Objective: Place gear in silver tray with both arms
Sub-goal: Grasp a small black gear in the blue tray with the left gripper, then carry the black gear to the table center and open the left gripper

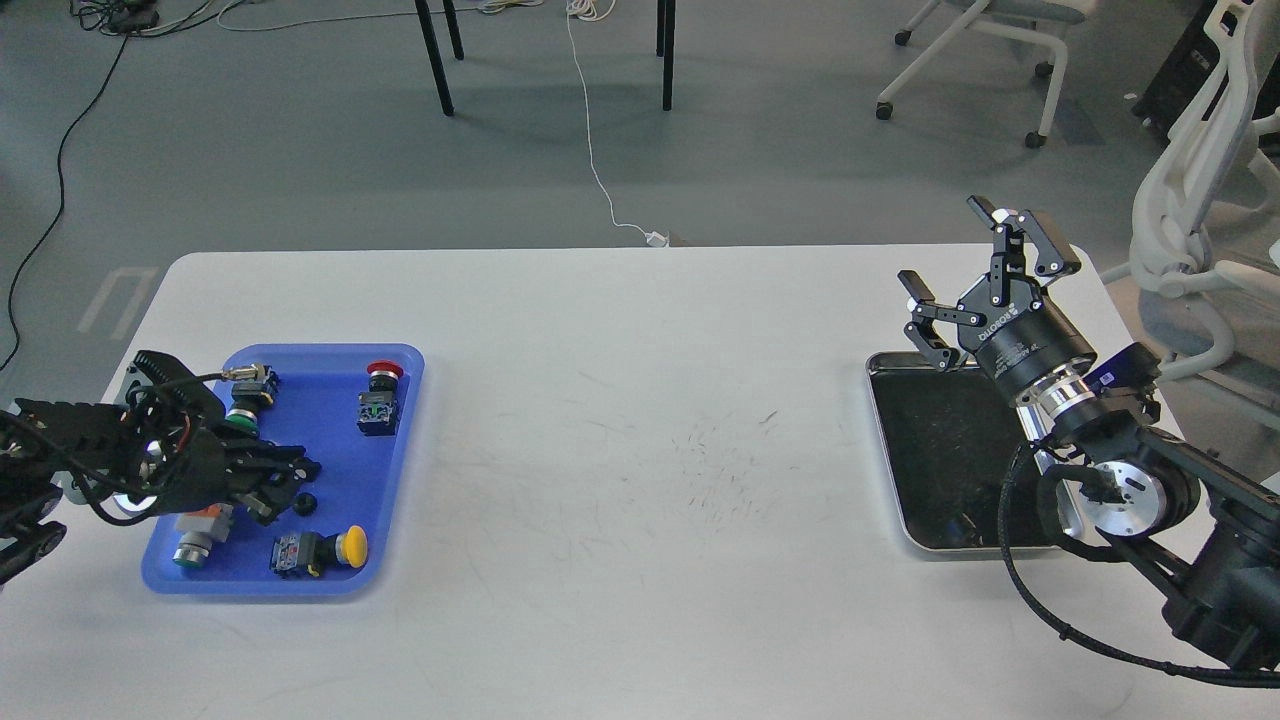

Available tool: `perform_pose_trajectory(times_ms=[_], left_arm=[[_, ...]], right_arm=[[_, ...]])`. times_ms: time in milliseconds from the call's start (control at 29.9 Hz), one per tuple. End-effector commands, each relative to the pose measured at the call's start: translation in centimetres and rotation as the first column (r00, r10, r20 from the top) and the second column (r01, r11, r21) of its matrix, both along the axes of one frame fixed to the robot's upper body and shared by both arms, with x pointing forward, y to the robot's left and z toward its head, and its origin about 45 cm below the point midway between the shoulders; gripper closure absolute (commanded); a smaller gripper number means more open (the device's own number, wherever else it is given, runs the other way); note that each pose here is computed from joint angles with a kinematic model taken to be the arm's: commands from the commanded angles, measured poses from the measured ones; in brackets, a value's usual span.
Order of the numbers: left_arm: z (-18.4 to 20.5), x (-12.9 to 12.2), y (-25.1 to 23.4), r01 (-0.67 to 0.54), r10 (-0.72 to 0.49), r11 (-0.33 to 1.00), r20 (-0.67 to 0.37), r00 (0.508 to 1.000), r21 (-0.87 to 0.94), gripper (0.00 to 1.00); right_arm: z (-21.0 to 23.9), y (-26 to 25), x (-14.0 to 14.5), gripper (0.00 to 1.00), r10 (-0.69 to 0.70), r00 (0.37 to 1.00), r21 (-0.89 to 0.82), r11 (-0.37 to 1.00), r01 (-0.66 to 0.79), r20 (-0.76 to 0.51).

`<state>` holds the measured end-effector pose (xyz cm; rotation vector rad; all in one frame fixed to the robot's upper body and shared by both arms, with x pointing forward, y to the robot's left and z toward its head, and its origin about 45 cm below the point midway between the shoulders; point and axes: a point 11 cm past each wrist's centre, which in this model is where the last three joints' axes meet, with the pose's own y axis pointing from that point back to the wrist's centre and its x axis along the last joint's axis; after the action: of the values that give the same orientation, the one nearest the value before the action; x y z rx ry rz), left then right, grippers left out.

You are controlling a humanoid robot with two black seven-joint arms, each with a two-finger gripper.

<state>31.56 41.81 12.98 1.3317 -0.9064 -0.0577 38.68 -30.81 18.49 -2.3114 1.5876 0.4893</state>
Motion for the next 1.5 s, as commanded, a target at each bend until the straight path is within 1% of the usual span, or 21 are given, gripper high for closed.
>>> perform_pose_trajectory(times_ms=[0, 67, 134, 268, 334, 435, 535, 635, 769, 903, 1037, 1137, 1271, 1304, 1471], left_arm=[[0.6, 0.6, -0.6, 0.013, -0.013, 1.0, 0.018, 1.0, -0.009, 0.87], [1.7, 1.6, -2.0, 0.048, -0.047, 0.998, 0.051, 0.998, -0.03, 0.87], [4.0, 3.0, -4.3, 0.111, -0.106, 0.993, 0.1, 0.989, -0.05, 0.87], [7.9, 5.0, -8.3, 0.222, -0.204, 0.972, 0.192, 0.96, -0.077, 0.87], [9.8, 5.6, -10.6, 0.281, -0.256, 0.956, 0.227, 0.94, -0.086, 0.87], [12.1, 5.7, -13.9, 0.354, -0.325, 0.931, 0.24, 0.915, -0.091, 0.87], [12.9, 6.0, -19.8, 0.446, -0.408, 0.885, 0.24, 0.881, -0.132, 0.87], [12.4, 5.8, -24.4, 0.518, -0.483, 0.843, 0.217, 0.848, -0.148, 0.87], [10.4, 6.0, -28.6, 0.579, -0.558, 0.807, 0.167, 0.813, -0.118, 0.87], [8.5, 6.2, -31.8, 0.601, -0.588, 0.791, 0.132, 0.798, -0.111, 0.87], [7.2, 5.9, -34.9, 0.617, -0.606, 0.777, 0.114, 0.787, -0.126, 0.87], [5.4, 5.1, -36.9, 0.641, -0.636, 0.76, 0.078, 0.768, -0.111, 0.87], [4.6, 3.9, -40.4, 0.668, -0.666, 0.732, 0.071, 0.743, -0.132, 0.86], [4.4, 3.9, -40.7, 0.667, -0.664, 0.733, 0.068, 0.744, -0.133, 0.86], [3.3, 6.2, -38.2, 0.596, -0.595, 0.798, 0.046, 0.803, -0.085, 0.86]], right_arm=[[0.1, 0.0, 0.0, 0.01, 0.001, 1.0, -0.001, 1.0, -0.001, 0.002], [0.1, 0.0, 0.1, 0.01, 0.0, 1.0, 0.0, 1.0, 0.0, 0.002], [0.2, 0.0, 0.1, 0.01, 0.0, 1.0, -0.001, 1.0, 0.0, 0.005], [0.8, -0.5, 0.4, 0.01, -0.004, 1.0, -0.012, 1.0, 0.005, 0.018], [1.6, -0.7, 0.9, 0.01, -0.003, 0.999, -0.021, 1.0, 0.004, 0.034], [3.0, -0.8, 1.6, 0.01, 0.001, 0.998, -0.033, 0.999, 0.001, 0.066], [5.7, -1.5, 2.8, 0.01, 0.006, 0.993, -0.064, 0.998, 0.001, 0.121], [8.5, -0.2, 4.2, 0.01, 0.066, 0.983, -0.116, 0.992, -0.046, 0.17], [12.1, 1.4, 5.7, 0.01, 0.155, 0.964, -0.228, 0.968, -0.105, 0.216], [14.2, 3.4, 6.5, 0.01, 0.224, 0.945, -0.291, 0.945, -0.151, 0.239], [14.7, 4.7, 6.8, 0.01, 0.27, 0.934, -0.338, 0.924, -0.181, 0.235], [14.8, 5.6, 7.0, 0.01, 0.286, 0.93, -0.373, 0.909, -0.187, 0.229], [15.0, 6.0, 7.2, 0.01, 0.285, 0.93, -0.391, 0.903, -0.179, 0.232], [14.9, 6.2, 7.2, 0.01, 0.287, 0.93, -0.392, 0.902, -0.181, 0.231], [14.2, 6.2, 7.0, 0.01, 0.296, 0.931, -0.404, 0.894, -0.191, 0.214]])
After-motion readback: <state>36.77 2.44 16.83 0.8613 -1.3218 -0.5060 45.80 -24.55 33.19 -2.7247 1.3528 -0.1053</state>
